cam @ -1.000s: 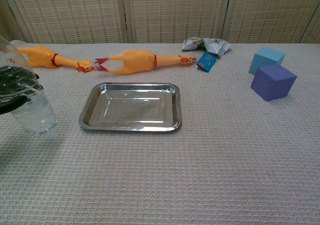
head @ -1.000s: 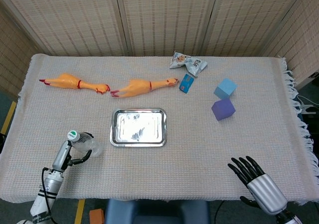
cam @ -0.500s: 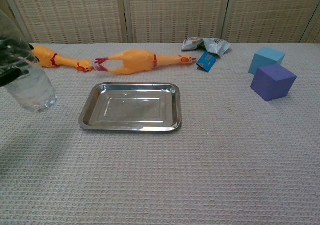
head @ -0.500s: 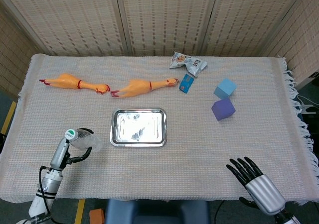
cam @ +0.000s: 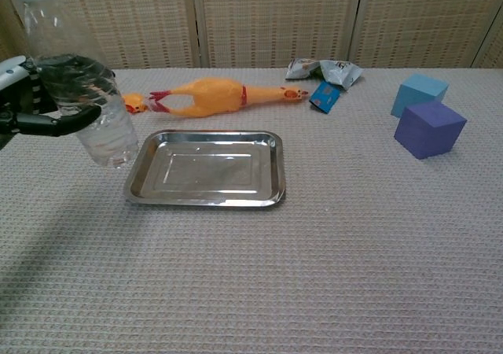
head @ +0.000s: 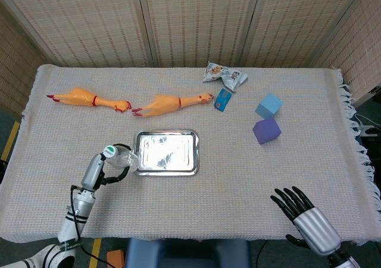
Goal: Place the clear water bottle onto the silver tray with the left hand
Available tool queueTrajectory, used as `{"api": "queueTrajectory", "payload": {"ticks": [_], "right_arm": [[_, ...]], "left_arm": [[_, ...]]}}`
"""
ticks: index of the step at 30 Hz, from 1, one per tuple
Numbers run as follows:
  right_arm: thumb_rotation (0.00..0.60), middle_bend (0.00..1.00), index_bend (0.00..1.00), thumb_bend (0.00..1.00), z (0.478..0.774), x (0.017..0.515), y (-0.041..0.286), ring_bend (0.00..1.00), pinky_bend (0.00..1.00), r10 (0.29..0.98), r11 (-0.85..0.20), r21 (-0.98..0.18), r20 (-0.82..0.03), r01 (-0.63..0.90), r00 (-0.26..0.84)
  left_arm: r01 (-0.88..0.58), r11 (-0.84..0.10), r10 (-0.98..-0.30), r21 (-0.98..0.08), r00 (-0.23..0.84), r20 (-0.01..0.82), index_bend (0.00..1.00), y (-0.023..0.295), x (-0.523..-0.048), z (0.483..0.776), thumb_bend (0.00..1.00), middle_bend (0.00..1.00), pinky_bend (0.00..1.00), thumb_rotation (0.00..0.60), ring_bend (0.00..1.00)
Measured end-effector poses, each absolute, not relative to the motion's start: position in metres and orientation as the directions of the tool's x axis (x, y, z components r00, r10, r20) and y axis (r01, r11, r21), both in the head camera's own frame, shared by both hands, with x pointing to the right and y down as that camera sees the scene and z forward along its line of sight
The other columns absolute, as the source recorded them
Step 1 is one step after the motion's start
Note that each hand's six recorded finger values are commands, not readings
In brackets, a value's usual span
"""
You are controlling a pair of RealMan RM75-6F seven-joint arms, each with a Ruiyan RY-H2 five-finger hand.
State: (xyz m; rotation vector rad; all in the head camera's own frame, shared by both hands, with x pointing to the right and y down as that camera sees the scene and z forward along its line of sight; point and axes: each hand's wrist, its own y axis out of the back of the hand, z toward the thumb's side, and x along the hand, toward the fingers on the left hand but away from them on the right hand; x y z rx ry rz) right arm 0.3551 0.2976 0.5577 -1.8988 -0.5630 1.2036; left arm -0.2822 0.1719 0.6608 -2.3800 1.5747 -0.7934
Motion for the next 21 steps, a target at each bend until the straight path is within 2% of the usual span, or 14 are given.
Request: {"api": "queueTrajectory", "payload": {"ticks": [14,21], "right_arm": [[0.6,0.0,0.0,0.01,0.563,0.359,0.289,0.0,0.0,0.71,-0.602,-0.798,-0.555,-0.036,0.434],[0.6,0.0,0.0,0.01,0.56,0.36,0.288,0.0,0.0,0.711,-0.603,-0.797,-0.552,-0.025,0.436]], "left_arm": [[-0.74,-0.475,-0.871,-0.476,0.319,0.374,0.44,0.147,-0.218,0.721,0.59,0.5,0.45,0.6,0.32],[-0.742,-0.472,-0.87,-0.477,0.304,0.389,0.43,0.144,-0.204,0.742,0.57,0.48,0.35,0.6,0.28]]}}
